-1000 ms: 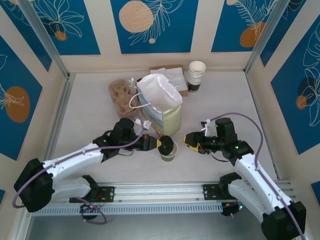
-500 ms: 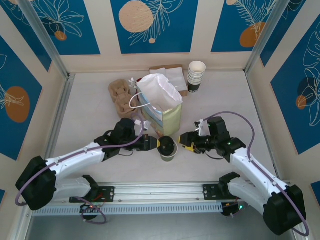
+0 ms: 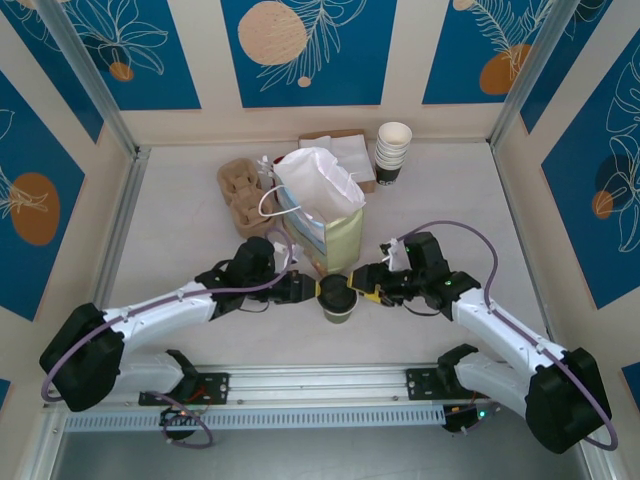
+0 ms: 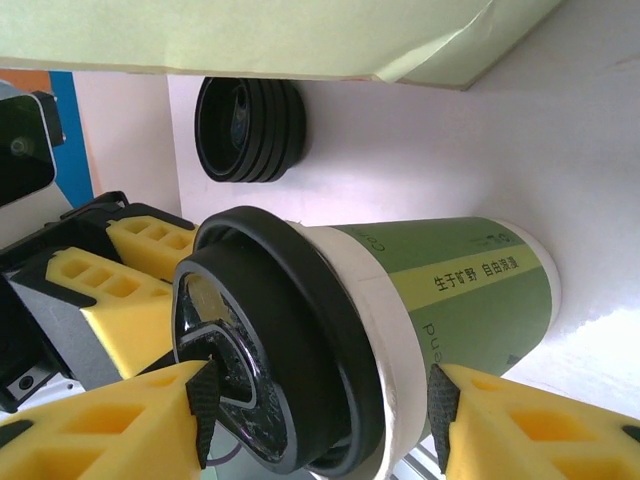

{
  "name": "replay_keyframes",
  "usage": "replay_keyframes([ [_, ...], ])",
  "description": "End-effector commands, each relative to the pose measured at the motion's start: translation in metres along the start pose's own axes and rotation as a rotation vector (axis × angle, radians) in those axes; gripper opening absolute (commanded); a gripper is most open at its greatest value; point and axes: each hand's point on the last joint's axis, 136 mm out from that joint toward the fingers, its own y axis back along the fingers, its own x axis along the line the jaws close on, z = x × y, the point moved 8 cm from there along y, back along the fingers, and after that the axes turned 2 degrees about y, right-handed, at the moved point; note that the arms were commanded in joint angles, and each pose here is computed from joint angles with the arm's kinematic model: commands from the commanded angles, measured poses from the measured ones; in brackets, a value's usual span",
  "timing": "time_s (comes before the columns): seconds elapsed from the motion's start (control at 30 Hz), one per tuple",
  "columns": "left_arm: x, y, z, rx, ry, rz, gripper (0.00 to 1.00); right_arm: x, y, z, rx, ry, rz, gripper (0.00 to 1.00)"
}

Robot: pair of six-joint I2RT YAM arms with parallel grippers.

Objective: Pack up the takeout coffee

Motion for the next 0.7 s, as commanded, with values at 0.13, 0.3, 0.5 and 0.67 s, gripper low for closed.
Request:
replay_keyframes([
  [0.13,-0.0007,-0.0008,0.0035,0.007,-0.001,-0.027,0.22,0.0029,-0.0017,-0.0005,0.000,0.018,0.000,0.60],
  [0.3,-0.0001,-0.0041,0.0029,0.031,0.005,-0.034,0.25,0.0021,-0.0003,-0.0015,0.003,0.022,-0.018,0.60],
  [0.5,-0.0013,-0.0034,0.0027,0.039,-0.007,-0.033,0.29,0.0030,0.0017,-0.0027,0.005,0.030,-0.028,0.61],
  [0.67,-0.0074,0.0008,0.0041,0.042,-0.035,-0.031,0.36,0.0032,0.0036,-0.0042,0.006,0.036,-0.036,0.61],
])
